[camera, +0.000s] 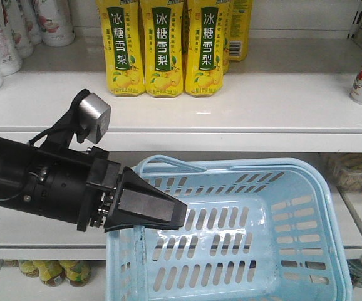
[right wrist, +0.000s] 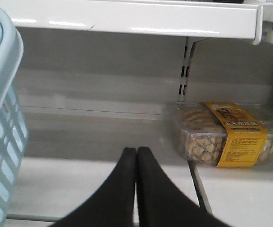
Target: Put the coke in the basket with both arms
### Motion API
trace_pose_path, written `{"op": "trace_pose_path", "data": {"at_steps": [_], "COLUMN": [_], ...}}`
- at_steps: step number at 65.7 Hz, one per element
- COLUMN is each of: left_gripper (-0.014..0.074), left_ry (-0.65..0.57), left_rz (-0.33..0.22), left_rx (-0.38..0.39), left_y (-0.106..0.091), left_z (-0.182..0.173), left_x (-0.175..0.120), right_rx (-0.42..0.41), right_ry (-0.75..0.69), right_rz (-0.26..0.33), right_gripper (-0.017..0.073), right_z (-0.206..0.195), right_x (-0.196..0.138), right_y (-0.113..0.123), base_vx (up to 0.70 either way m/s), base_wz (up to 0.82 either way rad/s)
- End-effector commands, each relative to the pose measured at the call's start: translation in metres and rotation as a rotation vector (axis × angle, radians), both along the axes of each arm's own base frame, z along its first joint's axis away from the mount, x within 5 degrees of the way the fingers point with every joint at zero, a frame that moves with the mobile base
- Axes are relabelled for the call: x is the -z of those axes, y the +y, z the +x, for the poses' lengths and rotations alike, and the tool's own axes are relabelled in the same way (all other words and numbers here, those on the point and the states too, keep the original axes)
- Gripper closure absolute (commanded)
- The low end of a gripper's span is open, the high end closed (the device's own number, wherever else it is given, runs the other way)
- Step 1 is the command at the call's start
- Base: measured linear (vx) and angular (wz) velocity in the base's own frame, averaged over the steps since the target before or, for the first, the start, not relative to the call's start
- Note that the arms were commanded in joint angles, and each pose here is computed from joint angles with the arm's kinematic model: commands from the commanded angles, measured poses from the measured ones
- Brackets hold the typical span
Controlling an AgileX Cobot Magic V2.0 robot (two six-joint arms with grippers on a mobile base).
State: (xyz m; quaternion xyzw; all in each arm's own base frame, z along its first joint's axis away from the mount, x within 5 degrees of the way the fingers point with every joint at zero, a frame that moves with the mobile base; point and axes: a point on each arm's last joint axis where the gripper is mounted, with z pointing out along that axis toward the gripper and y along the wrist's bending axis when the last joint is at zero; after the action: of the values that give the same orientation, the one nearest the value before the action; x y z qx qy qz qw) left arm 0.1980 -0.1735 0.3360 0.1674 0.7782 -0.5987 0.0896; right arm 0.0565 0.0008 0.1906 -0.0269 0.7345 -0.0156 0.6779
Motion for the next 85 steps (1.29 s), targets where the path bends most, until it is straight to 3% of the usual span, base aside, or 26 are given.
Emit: {"op": "trace_pose_path", "data": {"at_steps": [1, 61, 66, 68, 70, 71, 73, 85], "left_gripper": [0.0600, 0.0600, 0.0600, 0.0600, 0.0600, 0.0600, 0.0600, 0.0600], "left_ry": [-0.021, -0.021, -0.021, -0.021, -0.021, -0.021, -0.021, -0.021], "left_rz": [-0.119, -0.119, -0.119, -0.119, -0.119, -0.119, -0.119, -0.119], "left_rx": [-0.006, -0.006, -0.006, -0.006, -0.006, -0.006, -0.006, -0.006], "left_y": [0.000, 0.000, 0.000, 0.000, 0.000, 0.000, 0.000, 0.000], "left_z": [-0.005, -0.005, -0.005, -0.005, -0.005, -0.005, -0.005, -0.005], "left_x": [-0.025, -0.025, -0.025, -0.025, -0.025, -0.025, -0.025, -0.025], "right_rx": [0.000, 0.000, 0.001, 0.002, 0.003, 0.003, 0.005, 0.045], "right_ry": [-0.083, -0.099, -0.153, -0.174, -0.197, -0.211, -0.236, -0.428], "right_rz": [-0.004, 0.006, 0.183, 0.333, 0.452, 0.480, 0.609, 1.047], "right_gripper": [0.0569, 0.0569, 0.0569, 0.0569, 0.0569, 0.0569, 0.0569, 0.0569], "right_z": [0.000, 0.000, -0.001, -0.001, -0.001, -0.001, -0.002, -0.006], "right_x": [-0.005, -0.007, -0.012, -0.014, -0.017, -0.018, -0.020, -0.033], "right_y": [0.000, 0.000, 0.000, 0.000, -0.001, -0.002, -0.003, -0.016], "base_vx": [0.00, 0.00, 0.00, 0.00, 0.00, 0.00, 0.00, 0.00], "base_wz": [0.00, 0.00, 0.00, 0.00, 0.00, 0.00, 0.00, 0.00]}}
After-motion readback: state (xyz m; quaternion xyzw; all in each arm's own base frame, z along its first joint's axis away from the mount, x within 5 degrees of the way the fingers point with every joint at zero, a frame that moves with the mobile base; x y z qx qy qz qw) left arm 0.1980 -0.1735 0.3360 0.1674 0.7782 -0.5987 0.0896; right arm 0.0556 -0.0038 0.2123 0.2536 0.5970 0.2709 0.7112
